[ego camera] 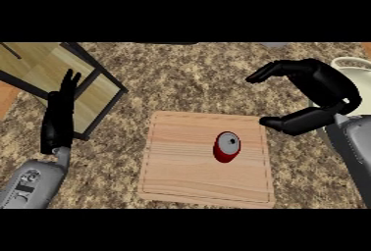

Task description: Pick the can from the cutting board and place it in the pot

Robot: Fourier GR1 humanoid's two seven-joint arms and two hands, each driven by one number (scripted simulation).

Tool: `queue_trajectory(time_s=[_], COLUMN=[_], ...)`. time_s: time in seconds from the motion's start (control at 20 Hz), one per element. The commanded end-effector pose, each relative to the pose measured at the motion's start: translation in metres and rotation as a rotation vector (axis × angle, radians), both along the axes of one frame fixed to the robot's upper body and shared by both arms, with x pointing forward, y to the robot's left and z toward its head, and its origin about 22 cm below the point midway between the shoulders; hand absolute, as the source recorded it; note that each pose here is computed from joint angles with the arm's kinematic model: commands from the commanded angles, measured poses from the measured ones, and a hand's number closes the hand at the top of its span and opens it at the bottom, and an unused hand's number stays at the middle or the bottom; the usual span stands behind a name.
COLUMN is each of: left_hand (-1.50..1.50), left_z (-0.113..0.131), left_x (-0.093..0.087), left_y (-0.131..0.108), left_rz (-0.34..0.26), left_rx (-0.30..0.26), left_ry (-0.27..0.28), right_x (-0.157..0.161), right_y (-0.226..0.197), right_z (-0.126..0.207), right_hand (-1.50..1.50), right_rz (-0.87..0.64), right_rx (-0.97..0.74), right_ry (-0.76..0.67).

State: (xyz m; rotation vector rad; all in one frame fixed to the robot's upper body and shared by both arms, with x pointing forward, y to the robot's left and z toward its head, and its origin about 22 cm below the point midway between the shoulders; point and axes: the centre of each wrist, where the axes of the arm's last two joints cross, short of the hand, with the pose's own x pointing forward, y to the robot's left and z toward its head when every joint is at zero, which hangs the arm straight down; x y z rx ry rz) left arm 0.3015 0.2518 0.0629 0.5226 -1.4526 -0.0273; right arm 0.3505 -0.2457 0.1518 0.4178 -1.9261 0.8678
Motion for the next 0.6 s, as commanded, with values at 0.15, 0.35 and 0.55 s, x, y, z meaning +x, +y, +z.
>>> queue_trajectory(time_s=[0.15,0.35,0.55], left_hand=[0.00,0.00,0.00], left_z=[0.046,0.026,0.026], left_x=[0.004,0.011,0.010], left_y=[-0.039,-0.027,-0.015], left_rz=[-0.229,-0.248,-0.278], left_rx=[-0.230,-0.261,-0.279], left_ry=[-0.243,-0.265,-0.273], right_x=[0.004,0.010,0.012], right_y=[-0.025,-0.030,-0.030], right_z=[0.012,0.025,0.041], right_hand=[-1.50,-1.50,-1.50], right_rz=[0.207,0.240,0.294], right_rx=[-0.053,-0.226,-0.445], right_ry=[-0.183,-0.290,-0.311])
